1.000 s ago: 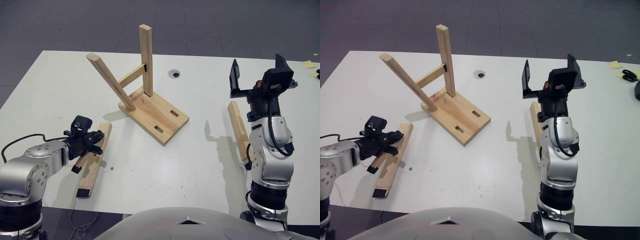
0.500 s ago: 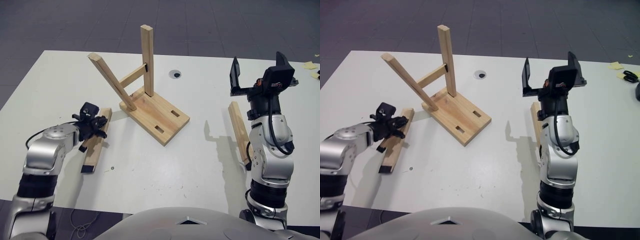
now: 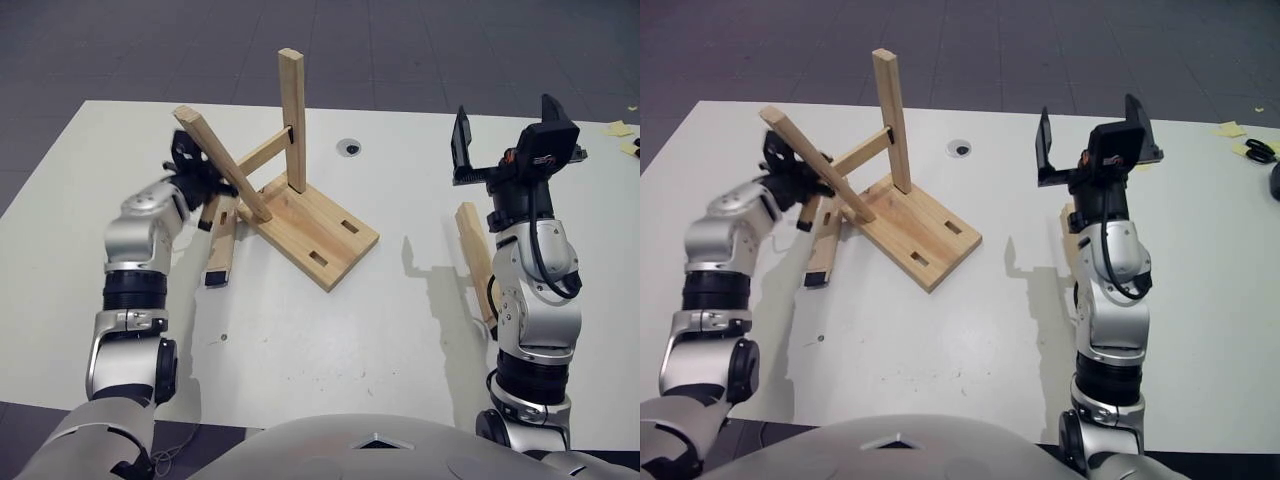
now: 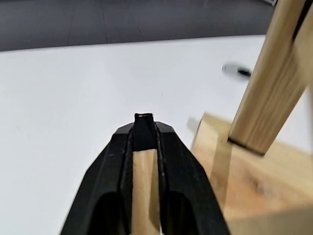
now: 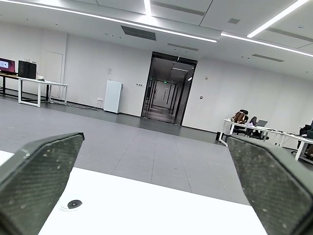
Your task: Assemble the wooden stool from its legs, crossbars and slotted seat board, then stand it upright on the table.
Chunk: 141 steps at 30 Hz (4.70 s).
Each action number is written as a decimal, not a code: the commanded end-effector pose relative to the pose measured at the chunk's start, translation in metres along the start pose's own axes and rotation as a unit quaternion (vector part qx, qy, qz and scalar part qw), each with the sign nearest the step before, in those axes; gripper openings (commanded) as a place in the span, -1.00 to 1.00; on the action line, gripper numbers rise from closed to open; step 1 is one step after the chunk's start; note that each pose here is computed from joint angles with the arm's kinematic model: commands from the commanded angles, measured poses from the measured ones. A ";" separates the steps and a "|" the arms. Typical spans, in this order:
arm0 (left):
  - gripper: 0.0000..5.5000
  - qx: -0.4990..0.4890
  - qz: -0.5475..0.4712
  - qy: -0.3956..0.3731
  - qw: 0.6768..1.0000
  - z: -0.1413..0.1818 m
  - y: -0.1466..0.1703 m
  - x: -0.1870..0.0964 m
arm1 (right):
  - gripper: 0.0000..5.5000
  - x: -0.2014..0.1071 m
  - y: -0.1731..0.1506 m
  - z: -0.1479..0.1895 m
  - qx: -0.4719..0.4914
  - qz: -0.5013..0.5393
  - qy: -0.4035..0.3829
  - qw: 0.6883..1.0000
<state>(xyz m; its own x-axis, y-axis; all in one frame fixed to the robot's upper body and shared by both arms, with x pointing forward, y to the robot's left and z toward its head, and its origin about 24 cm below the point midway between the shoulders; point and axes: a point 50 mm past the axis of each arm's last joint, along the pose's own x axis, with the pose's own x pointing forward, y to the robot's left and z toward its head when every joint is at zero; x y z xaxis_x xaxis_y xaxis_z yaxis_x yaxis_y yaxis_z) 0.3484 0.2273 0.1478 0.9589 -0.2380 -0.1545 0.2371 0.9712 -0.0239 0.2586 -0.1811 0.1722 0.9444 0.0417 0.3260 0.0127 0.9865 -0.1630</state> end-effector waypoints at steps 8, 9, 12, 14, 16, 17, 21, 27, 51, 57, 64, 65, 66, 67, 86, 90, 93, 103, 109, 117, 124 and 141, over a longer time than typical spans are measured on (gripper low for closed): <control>-0.84 -0.020 -0.012 -0.332 0.943 0.193 -0.032 -0.055 | 0.96 0.014 0.034 0.062 0.184 0.144 -0.112 0.966; -0.84 -0.043 -0.050 -0.354 0.933 0.204 -0.049 -0.059 | 0.96 0.015 0.042 0.070 0.197 0.176 -0.122 0.957; -0.84 -0.123 -0.157 -0.387 0.900 0.228 -0.086 -0.072 | 0.96 0.017 0.063 0.088 0.216 0.243 -0.136 0.936; -0.84 -0.170 -0.204 -0.378 0.887 0.231 -0.103 -0.073 | 0.96 0.020 0.073 0.091 0.220 0.262 -0.132 0.930; -0.84 -0.180 -0.221 -0.354 0.891 0.221 -0.116 -0.066 | 0.96 0.023 0.085 0.090 0.224 0.277 -0.121 0.926; -0.84 -0.186 -0.227 -0.338 0.894 0.213 -0.121 -0.061 | 0.96 0.023 0.089 0.090 0.226 0.282 -0.115 0.925; -0.84 -0.173 -0.237 -0.279 0.914 0.179 -0.138 -0.048 | 0.96 0.025 0.105 0.090 0.254 0.292 -0.094 0.917; -0.84 -0.142 -0.247 -0.264 0.922 0.161 -0.148 -0.047 | 0.96 0.032 0.115 0.091 0.289 0.291 -0.054 0.910; -0.84 -0.058 -0.241 -0.248 0.936 0.151 -0.134 -0.055 | 0.96 0.058 0.067 0.062 0.167 0.161 0.003 0.973; -0.84 -0.083 -0.158 -0.350 0.919 0.195 -0.089 -0.067 | 0.96 0.046 0.062 0.045 0.160 0.166 0.034 0.972; -0.84 -0.042 0.061 -0.320 0.945 0.186 0.006 -0.096 | 0.96 0.023 0.015 0.019 0.131 0.071 0.076 0.986; -0.84 -0.036 0.092 -0.268 0.958 0.163 0.014 -0.094 | 0.96 0.020 0.010 0.015 0.125 0.056 0.082 0.987; -0.84 -0.033 0.115 -0.217 0.969 0.140 0.019 -0.093 | 0.96 0.016 0.005 0.012 0.122 0.042 0.089 0.988; -0.84 -0.034 0.128 -0.162 0.978 0.114 0.022 -0.092 | 0.96 0.012 0.001 0.009 0.121 0.030 0.095 0.988; -0.84 -0.144 0.092 -0.020 0.985 -0.003 -0.024 -0.075 | 0.96 0.008 0.011 0.000 0.125 0.026 0.109 0.986; -0.84 -0.120 0.083 -0.042 0.988 -0.011 -0.026 -0.071 | 0.96 0.009 0.012 0.000 0.126 0.028 0.108 0.986; -0.84 -0.104 0.090 -0.037 0.990 -0.026 -0.023 -0.069 | 0.96 0.010 0.012 0.000 0.126 0.030 0.107 0.986; -0.84 -0.086 0.113 -0.058 0.988 -0.042 -0.013 -0.061 | 0.96 0.010 0.012 -0.001 0.123 0.031 0.107 0.986; -0.84 -0.083 0.122 -0.046 0.988 -0.052 -0.011 -0.059 | 0.96 0.012 0.013 -0.001 0.119 0.035 0.105 0.987; -0.84 -0.036 0.108 -0.008 0.993 -0.057 -0.023 -0.071 | 0.96 0.009 0.010 -0.002 0.111 0.027 0.108 0.988; -0.84 -0.006 0.108 -0.018 0.994 -0.048 -0.026 -0.076 | 0.96 0.006 0.009 -0.003 0.110 0.021 0.111 0.988; -0.84 -0.040 0.113 0.117 0.986 -0.160 -0.032 -0.102 | 0.96 0.010 0.007 -0.001 0.107 0.021 0.106 0.988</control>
<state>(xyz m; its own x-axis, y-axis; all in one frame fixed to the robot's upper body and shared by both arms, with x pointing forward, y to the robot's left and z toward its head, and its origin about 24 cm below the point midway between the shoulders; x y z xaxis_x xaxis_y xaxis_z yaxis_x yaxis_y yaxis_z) 0.2456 0.2216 0.0813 0.9996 -0.0182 0.0217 0.0194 0.9983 -0.0546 0.2668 -0.1715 0.1702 0.9913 0.0737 0.1090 -0.0787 0.9960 0.0423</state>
